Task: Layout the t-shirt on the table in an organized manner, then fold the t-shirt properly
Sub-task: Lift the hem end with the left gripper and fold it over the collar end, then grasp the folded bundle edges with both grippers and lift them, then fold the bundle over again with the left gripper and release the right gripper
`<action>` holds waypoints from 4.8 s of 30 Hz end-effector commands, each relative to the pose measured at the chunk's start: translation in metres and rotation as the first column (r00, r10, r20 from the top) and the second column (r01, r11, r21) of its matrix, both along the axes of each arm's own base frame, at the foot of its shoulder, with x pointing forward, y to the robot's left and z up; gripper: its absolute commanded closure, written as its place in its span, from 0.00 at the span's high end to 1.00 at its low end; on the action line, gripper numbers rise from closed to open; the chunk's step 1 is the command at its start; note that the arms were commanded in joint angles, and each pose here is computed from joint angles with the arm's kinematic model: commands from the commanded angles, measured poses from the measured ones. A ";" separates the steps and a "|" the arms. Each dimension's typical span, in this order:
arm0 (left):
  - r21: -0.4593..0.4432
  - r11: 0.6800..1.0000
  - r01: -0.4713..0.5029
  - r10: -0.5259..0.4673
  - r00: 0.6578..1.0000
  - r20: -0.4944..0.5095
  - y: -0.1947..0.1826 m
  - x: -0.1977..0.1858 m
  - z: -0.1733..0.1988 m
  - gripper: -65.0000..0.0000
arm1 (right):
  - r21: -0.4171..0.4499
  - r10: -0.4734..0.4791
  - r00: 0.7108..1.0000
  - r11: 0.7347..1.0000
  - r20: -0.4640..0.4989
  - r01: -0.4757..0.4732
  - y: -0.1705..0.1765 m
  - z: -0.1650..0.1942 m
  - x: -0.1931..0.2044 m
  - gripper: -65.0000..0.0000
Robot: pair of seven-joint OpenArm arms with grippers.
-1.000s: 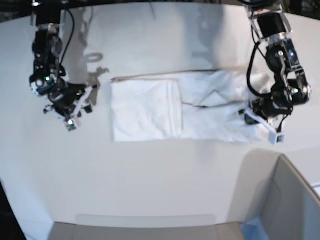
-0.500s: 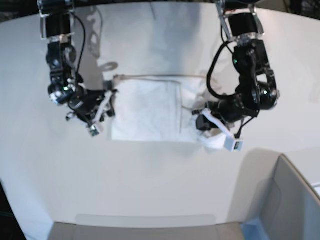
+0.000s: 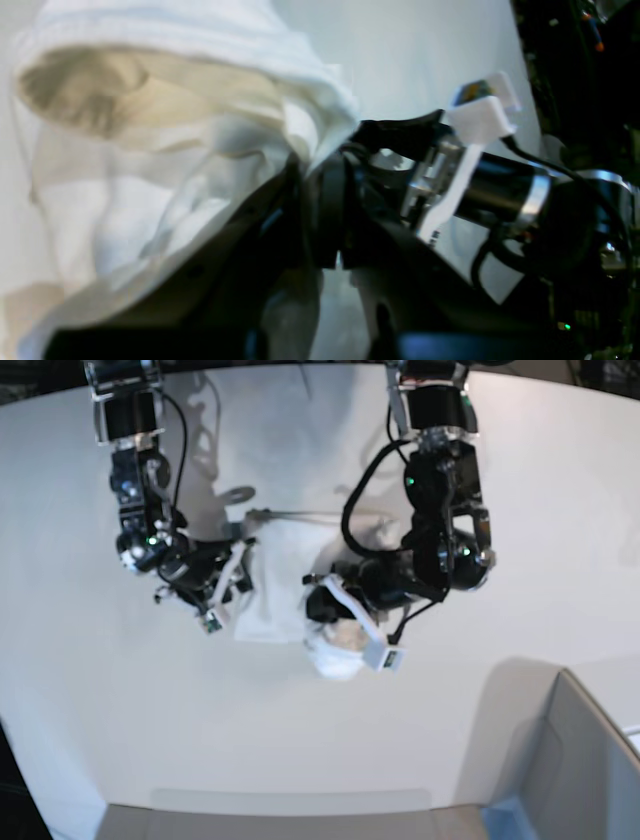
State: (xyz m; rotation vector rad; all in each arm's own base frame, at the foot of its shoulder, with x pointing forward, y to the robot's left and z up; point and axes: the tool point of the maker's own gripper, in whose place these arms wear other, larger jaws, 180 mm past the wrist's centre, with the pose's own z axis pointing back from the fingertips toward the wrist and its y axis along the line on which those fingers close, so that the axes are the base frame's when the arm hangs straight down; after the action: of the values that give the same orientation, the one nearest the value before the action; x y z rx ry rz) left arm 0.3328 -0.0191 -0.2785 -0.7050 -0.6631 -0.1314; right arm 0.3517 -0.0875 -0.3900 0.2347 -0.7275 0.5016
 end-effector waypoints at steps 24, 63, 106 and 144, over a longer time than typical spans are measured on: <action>-0.076 0.997 0.016 -0.022 0.997 -0.070 -0.072 0.007 -0.003 0.27 | 0.051 -0.171 0.965 0.985 0.197 0.164 -0.055 0.067 0.029 0.35; 0.025 0.992 0.124 -0.118 0.978 -0.174 -0.092 -0.069 -0.071 0.16 | -0.012 -0.365 0.872 0.921 0.327 0.389 -0.166 0.113 0.009 0.06; 0.046 0.994 -0.100 0.093 0.985 0.144 0.002 -0.023 -0.006 0.16 | 0.366 -0.217 0.961 0.920 0.173 0.142 -0.057 0.099 0.054 0.06; 0.406 0.906 -0.117 0.112 0.993 0.037 0.073 0.065 -0.107 0.16 | 0.308 -0.057 0.994 0.948 -0.096 0.084 0.001 0.027 -0.035 0.00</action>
State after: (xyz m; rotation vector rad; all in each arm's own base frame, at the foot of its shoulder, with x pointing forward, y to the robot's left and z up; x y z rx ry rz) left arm 0.3919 0.0523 -0.3928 -0.2741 -0.6489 -0.1601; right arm 0.3072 -0.0855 -0.3764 0.5167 -0.6774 0.2983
